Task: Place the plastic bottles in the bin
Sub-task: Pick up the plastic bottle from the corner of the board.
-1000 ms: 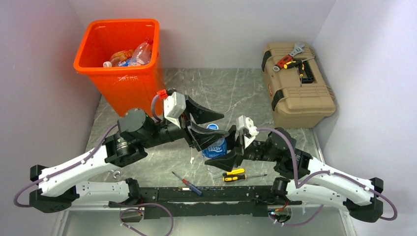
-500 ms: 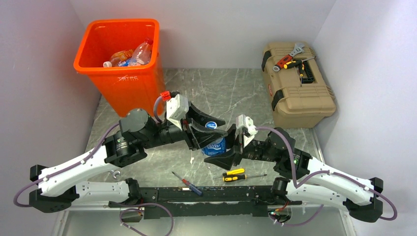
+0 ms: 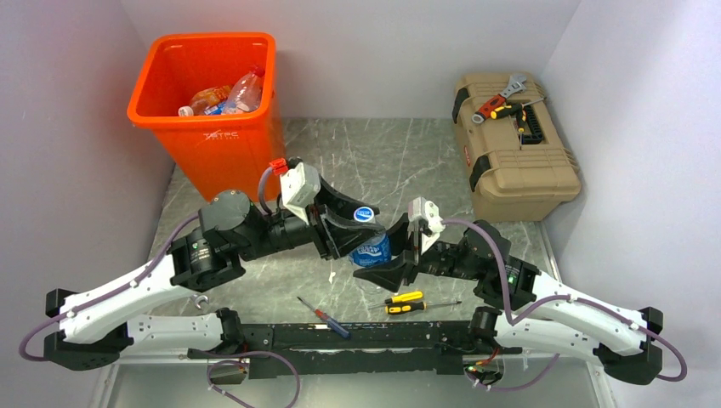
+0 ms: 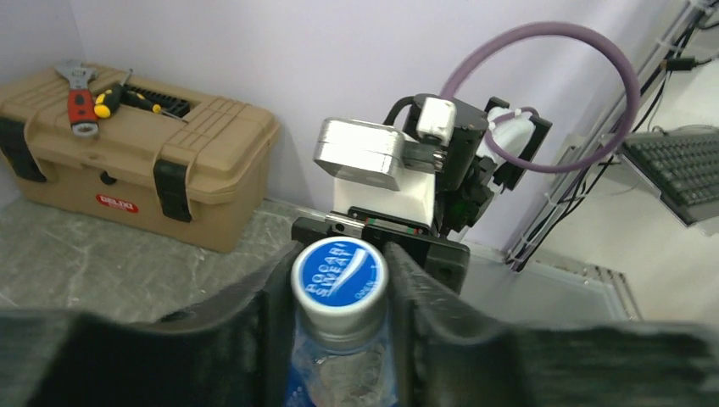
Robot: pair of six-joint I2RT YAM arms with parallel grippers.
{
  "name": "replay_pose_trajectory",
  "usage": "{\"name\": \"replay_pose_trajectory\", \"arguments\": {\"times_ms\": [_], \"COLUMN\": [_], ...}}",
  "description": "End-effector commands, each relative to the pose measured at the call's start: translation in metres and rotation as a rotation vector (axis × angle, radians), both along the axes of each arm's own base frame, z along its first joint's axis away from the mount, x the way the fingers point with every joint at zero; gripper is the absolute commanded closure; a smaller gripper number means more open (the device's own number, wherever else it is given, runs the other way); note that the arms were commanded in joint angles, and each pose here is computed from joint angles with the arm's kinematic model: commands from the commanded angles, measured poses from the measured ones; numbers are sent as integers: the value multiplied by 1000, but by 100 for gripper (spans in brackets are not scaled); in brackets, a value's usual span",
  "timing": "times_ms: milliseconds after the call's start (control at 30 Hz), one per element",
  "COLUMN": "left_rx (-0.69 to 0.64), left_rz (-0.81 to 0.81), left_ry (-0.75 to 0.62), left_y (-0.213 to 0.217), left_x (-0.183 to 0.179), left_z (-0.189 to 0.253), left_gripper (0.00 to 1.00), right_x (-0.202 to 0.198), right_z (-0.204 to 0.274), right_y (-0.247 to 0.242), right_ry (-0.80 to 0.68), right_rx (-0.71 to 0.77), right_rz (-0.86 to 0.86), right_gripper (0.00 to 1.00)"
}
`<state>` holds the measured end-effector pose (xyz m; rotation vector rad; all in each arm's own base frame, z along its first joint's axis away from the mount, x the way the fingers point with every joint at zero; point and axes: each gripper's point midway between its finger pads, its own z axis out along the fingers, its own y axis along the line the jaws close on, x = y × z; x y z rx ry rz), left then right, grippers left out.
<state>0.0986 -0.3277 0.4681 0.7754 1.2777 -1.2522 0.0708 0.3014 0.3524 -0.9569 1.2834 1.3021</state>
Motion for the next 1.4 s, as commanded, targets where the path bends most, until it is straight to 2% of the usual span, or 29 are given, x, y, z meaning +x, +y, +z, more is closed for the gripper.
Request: {"name": "replay_pose_trajectory", "arguments": {"times_ms": [0,33,167,233,267,367,600,733,967,1067,1167,1233,1367], "left_rx": [-27,-24,-12,-8,-8,8,170,117,73,116,111,92,76], "left_rz": [46,45,36,29,29,76,400,555,817,1063,1313,1383,1442], "left_ry": [-11,-12,-15,-18,-20,-25,-212,-260,-387,-493,-576,-577,-532], "left_y": [10,9,8,7,6,8,29,57,94,121,170,196,235], "left_x": [6,6,4,4,4,12,72,97,127,150,172,189,237], "left_z": [10,10,8,7,8,8,24,70,139,166,197,206,193], "left_gripper": [65,70,100,100,100,100,100,100,100,100,100,100,100], "right_x": [-1,0,1,1,2,5,39,48,42,46,49,48,48], "right_z": [20,20,20,20,20,20,15,7,-3,-13,-28,-35,-49], "right_y": [-3,-3,-4,-4,-4,-3,-39,-70,-98,-100,-92,-84,-67], "right_ry": [-50,-50,-51,-46,-37,-3,83,140,148,171,196,211,231], "right_rx": [59,58,58,57,53,23,-3,-1,62,89,97,94,59], "right_rz": [-6,-6,-14,-19,-25,-39,-308,-432,-467,-493,-489,-473,-435], "right_gripper": [67,67,68,66,59,2,0,0,0,0,0,0,0]}}
